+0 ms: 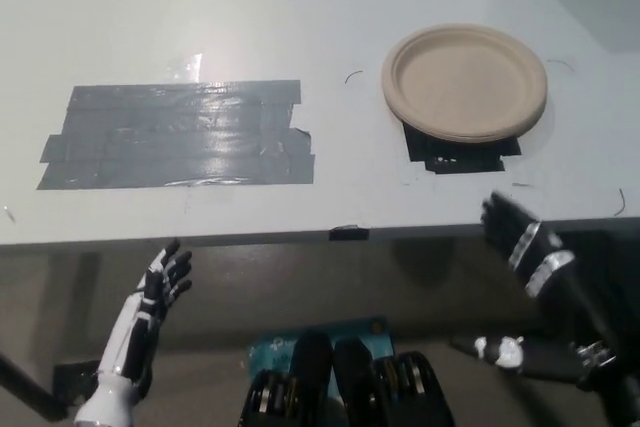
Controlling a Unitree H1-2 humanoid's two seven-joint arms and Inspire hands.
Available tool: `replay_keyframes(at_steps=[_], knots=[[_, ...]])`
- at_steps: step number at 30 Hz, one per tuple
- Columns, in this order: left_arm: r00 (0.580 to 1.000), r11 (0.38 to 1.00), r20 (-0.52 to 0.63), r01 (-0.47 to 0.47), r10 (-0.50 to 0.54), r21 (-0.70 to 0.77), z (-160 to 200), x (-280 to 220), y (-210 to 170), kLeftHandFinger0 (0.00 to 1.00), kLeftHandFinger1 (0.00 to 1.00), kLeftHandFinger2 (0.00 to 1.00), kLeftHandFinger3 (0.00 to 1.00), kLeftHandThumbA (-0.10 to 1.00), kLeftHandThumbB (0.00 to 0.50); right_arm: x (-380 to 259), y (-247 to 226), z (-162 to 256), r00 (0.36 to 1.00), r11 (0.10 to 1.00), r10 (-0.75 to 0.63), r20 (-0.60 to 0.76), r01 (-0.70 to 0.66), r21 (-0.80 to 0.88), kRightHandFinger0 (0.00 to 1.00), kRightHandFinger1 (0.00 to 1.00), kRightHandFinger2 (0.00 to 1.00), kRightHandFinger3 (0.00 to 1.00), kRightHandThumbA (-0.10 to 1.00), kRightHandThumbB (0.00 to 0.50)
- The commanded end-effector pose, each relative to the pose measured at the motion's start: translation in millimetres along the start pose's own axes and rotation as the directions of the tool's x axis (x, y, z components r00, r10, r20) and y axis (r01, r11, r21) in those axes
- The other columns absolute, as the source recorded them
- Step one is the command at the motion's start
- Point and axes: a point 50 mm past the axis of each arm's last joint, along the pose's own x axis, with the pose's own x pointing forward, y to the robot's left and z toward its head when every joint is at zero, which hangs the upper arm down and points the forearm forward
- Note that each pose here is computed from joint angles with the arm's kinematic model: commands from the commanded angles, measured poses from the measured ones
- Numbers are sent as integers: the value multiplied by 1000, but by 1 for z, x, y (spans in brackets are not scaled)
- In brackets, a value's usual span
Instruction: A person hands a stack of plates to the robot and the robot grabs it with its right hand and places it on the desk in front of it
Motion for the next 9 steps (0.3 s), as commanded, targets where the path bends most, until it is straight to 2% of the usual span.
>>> replay_keyframes(at_steps=[1, 4, 9], knots=[[998, 999, 58, 30, -30, -11, 7, -12, 4, 1000, 1000, 1000, 1000, 1000, 221, 8, -1, -23, 1000, 998, -25, -13, 25, 53, 1000, 1000, 1000, 1000, 1000, 140], [998, 999, 51, 30, -29, -20, 5, -17, 5, 1000, 1000, 1000, 1000, 1000, 211, 5, -1, -39, 997, 999, -6, -71, 9, 47, 1000, 1000, 1000, 1000, 1000, 108], [998, 1000, 48, 28, -27, -11, 4, -20, 5, 1000, 1000, 1000, 1000, 1000, 203, 2, -2, -47, 994, 1000, -5, -110, 6, 13, 1000, 1000, 1000, 1000, 1000, 132]])
